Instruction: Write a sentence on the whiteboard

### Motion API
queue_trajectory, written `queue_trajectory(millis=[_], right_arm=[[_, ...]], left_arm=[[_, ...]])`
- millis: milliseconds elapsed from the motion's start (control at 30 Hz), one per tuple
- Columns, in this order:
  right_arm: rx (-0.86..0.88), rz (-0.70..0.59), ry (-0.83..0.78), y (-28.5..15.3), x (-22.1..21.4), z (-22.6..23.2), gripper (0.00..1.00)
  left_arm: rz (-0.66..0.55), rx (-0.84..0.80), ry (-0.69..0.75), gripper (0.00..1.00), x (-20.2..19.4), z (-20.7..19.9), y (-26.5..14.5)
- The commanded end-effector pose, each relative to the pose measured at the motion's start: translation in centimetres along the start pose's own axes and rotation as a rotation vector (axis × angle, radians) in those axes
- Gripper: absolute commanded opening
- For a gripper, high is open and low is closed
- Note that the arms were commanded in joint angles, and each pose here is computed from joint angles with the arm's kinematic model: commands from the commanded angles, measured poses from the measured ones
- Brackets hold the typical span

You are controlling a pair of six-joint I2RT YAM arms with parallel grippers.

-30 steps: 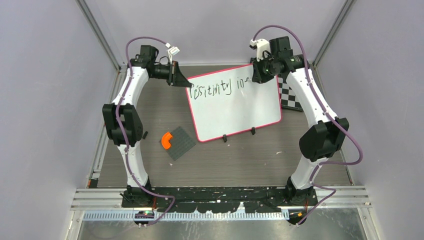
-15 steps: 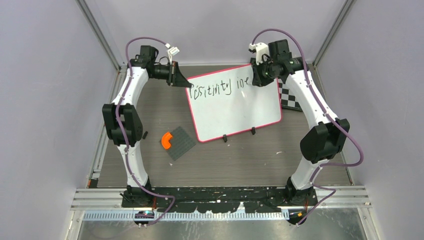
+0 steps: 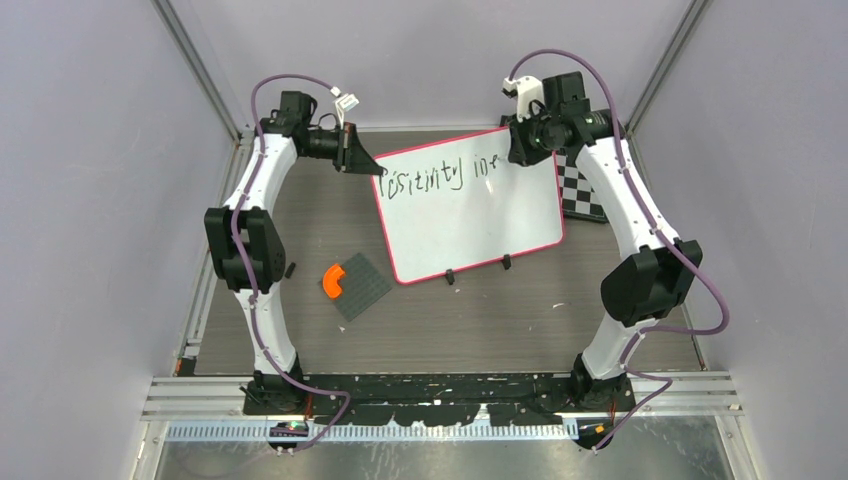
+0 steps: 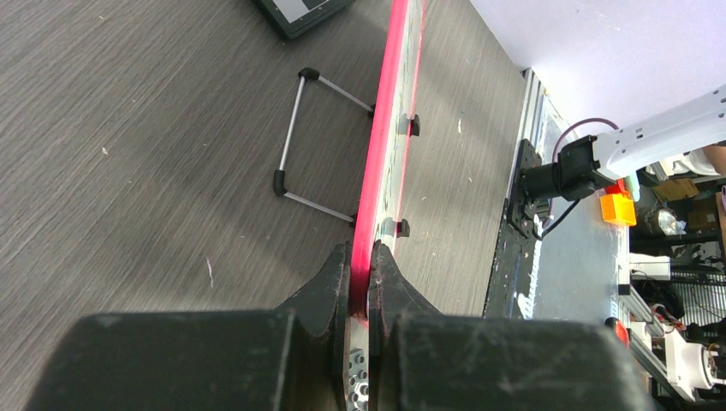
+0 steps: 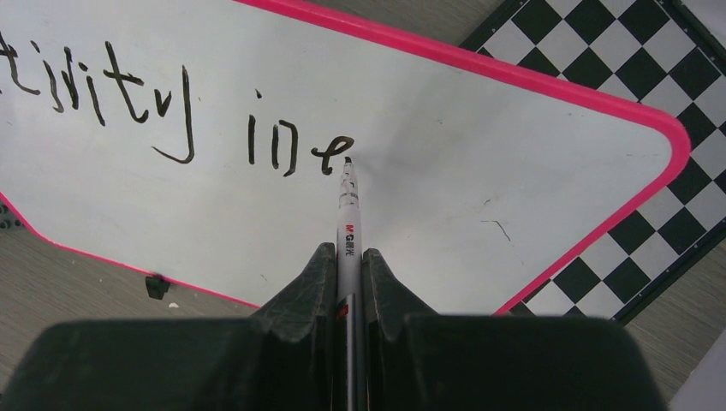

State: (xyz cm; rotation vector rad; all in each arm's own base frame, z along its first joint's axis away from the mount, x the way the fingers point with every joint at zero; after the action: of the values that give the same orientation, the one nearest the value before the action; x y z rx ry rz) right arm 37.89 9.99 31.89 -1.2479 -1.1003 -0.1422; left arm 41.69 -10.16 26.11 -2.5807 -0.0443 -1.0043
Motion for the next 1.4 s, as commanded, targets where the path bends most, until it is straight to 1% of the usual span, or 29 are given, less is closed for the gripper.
queue_trajectory(millis=[0,200,400,633,1067,1233,1367], right_arm=[[-0.057,-0.080,-0.020,-1.5,2.0,-0.7,0.00],[-0.060,-0.066,-0.018,-0.8,1.7,-0.9,0.00],[-0.051,-0.026,-0.017,-0.3,0.4,-0.6,0.00],[-0.042,-0.010,-0.012,-0.7,-0.5,-0.1,0.00],[-0.104,-0.059,-0.012,-0.6,1.8,-1.6,0.00],[-0.099,-0.055,-0.011,-0.7,1.9,-1.6,0.00],[-0.072,-0.062,-0.012,-1.8,1.7,-1.0,0.00]], left_arm=[[-0.007,0.147,0.130,0.00,0.6,1.0,-0.7],[-0.005,0.152,0.131,0.00,0.5,1.0,-0.7],[-0.005,0.152,0.131,0.00,0.5,1.1,-0.7],[-0.004,0.150,0.129,0.00,0.5,1.1,-0.6],[-0.005,0.149,0.132,0.00,0.4,0.9,-0.6],[-0.004,0.151,0.135,0.00,0.4,0.9,-0.7],[-0.002,0.149,0.133,0.00,0.4,0.8,-0.6]])
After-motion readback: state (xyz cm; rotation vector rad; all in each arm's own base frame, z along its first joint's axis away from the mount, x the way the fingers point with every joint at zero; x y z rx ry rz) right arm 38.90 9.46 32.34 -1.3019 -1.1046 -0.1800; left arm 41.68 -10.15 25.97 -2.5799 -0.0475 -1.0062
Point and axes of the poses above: each gripper's point midway between its finger pads, its own y axis out along the fingers, its own z axis along the line the jaws close on, x = y × z, the point moved 9 cm from there along -y, back along the fingers, and after that the axes turned 6 degrees about -y, right-handed, at the moved point
